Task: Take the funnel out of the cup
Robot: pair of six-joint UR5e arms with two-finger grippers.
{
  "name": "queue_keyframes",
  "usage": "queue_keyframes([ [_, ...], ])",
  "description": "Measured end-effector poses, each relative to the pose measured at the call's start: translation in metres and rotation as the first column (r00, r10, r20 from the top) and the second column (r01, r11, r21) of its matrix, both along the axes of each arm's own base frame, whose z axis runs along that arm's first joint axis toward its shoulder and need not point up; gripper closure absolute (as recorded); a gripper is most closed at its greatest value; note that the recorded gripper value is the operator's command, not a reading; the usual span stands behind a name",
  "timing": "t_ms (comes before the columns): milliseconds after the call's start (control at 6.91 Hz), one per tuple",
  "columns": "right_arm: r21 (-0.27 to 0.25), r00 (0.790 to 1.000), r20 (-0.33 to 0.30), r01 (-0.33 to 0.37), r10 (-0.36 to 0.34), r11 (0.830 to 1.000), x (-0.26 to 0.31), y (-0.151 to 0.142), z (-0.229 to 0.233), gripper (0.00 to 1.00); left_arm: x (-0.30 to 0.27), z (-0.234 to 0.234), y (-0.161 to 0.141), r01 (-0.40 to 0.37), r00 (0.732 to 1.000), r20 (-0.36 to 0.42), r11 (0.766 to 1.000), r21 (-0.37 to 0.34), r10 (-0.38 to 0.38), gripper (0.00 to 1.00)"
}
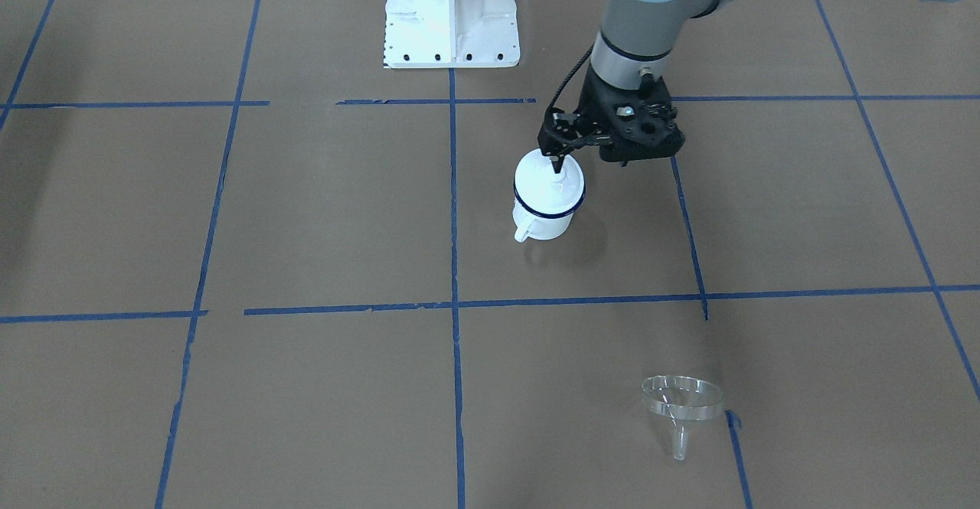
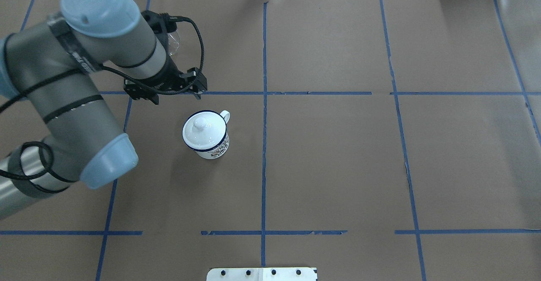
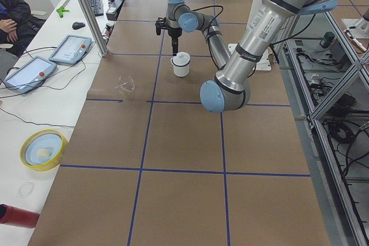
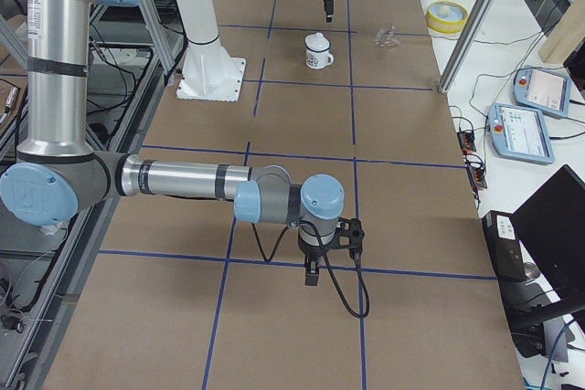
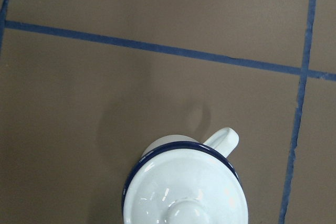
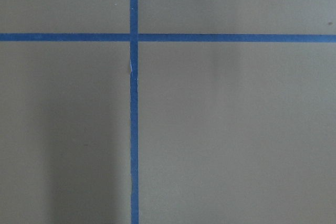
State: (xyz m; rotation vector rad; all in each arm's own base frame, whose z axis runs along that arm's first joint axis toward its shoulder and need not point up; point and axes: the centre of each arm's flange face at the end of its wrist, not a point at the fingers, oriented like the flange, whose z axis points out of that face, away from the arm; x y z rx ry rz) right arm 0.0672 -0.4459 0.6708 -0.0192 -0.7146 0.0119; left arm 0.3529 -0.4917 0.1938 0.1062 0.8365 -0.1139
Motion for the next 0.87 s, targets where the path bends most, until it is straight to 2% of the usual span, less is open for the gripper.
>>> queue_keyframes([
  [145,0.0,1.0,0.0,0.0,0.0,1.0,0.0,0.0,0.0,0.0,-0.06,0.025,-0.028,-0.03,0.999,0.045,0.995,0.093,0.026,0.0],
  [434,0.0,1.0,0.0,0.0,0.0,1.0,0.0,0.0,0.0,0.0,-0.207,0.114,-0.079,-0.169,0.977,0.17,0.959,0.228,0.132,0.0],
  [579,0.0,1.0,0.0,0.0,0.0,1.0,0.0,0.0,0.0,0.0,-0.301,0.18,-0.098,-0.245,0.956,0.224,0.935,0.255,0.19,0.0],
  [723,0.0,1.0,0.0,0.0,0.0,1.0,0.0,0.0,0.0,0.0,-0.371,0.241,-0.102,-0.282,0.945,0.236,0.929,0.242,0.225,0.0],
  [868,0.0,1.0,0.0,0.0,0.0,1.0,0.0,0.0,0.0,0.0,-0.41,0.304,-0.091,-0.291,0.943,0.222,0.94,0.18,0.249,0.0],
])
